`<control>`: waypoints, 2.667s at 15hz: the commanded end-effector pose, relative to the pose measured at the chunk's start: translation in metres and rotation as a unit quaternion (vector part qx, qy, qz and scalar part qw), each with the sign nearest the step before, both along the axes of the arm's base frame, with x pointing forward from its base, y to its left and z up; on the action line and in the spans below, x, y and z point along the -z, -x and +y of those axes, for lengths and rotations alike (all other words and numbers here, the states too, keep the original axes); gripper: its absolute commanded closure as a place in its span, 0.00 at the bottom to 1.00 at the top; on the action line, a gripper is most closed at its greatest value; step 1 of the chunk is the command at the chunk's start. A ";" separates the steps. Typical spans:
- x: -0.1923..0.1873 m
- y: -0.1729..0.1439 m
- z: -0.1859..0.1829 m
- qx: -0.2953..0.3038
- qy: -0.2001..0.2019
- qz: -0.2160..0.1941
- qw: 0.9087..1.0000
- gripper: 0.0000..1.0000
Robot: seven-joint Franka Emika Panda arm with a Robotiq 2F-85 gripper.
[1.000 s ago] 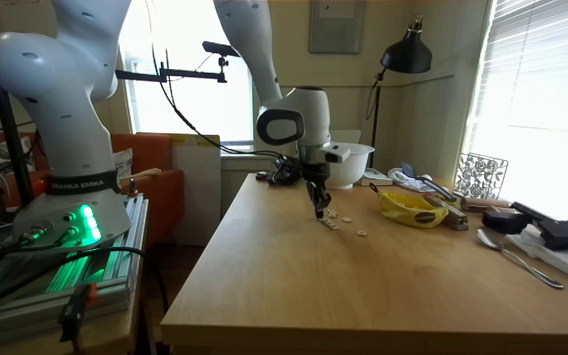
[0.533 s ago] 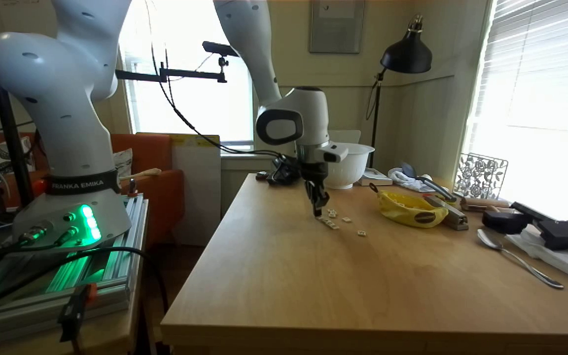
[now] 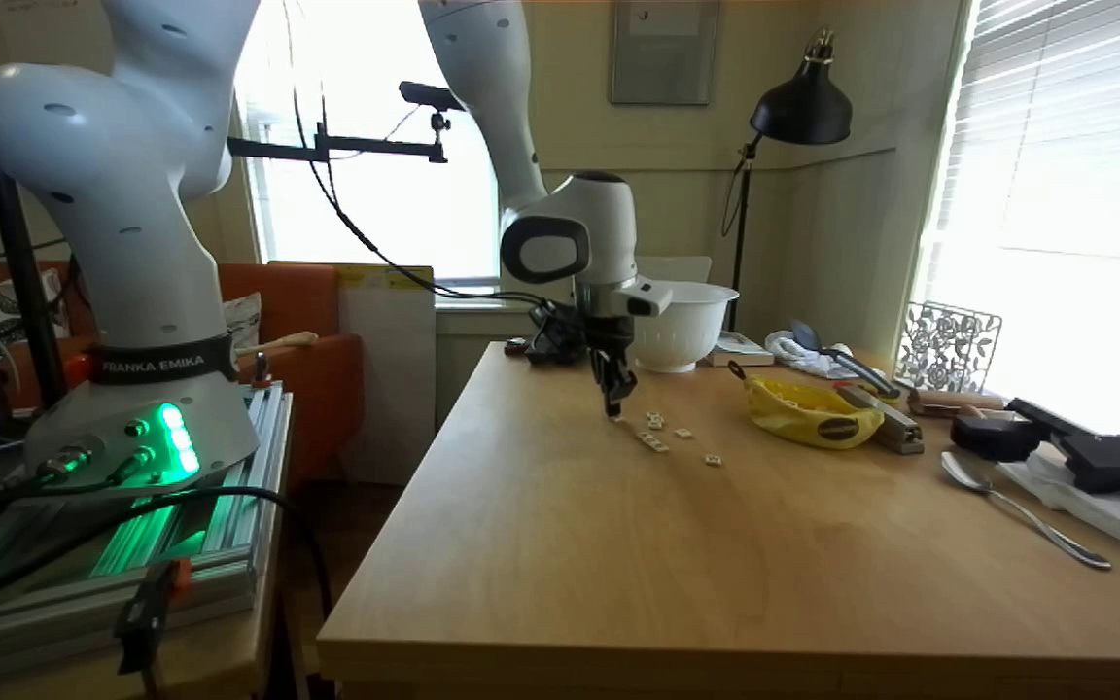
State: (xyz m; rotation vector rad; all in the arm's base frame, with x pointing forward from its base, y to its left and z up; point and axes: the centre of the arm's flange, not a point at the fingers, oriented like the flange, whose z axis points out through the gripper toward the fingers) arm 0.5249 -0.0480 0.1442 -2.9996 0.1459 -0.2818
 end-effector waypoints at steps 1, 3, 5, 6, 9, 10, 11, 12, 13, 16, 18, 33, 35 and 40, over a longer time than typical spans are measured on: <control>0.022 0.000 0.017 -0.022 -0.005 0.010 1.000 1.00; 0.019 -0.001 0.022 -0.029 -0.005 0.006 1.000 1.00; 0.010 -0.003 0.023 -0.030 -0.007 0.003 1.000 1.00; 0.003 -0.003 0.023 -0.029 -0.008 0.000 1.000 1.00; -0.015 -0.003 0.019 -0.022 -0.007 -0.009 1.000 1.00; -0.020 -0.004 0.017 -0.019 -0.007 -0.011 1.000 1.00; -0.026 -0.005 0.014 -0.017 -0.004 -0.016 1.000 1.00; -0.033 -0.007 0.010 -0.016 -0.001 -0.023 1.000 1.00; -0.038 -0.009 0.006 -0.013 0.001 -0.028 1.000 1.00; -0.042 -0.019 -0.008 -0.009 0.010 -0.041 0.999 1.00; -0.034 -0.024 -0.018 -0.005 0.019 -0.040 0.999 1.00; 0.001 -0.044 -0.047 -0.111 0.035 -0.046 0.992 1.00; 0.003 -0.043 -0.046 -0.138 0.032 -0.045 0.989 1.00; 0.002 -0.039 -0.046 -0.196 0.041 -0.046 0.979 1.00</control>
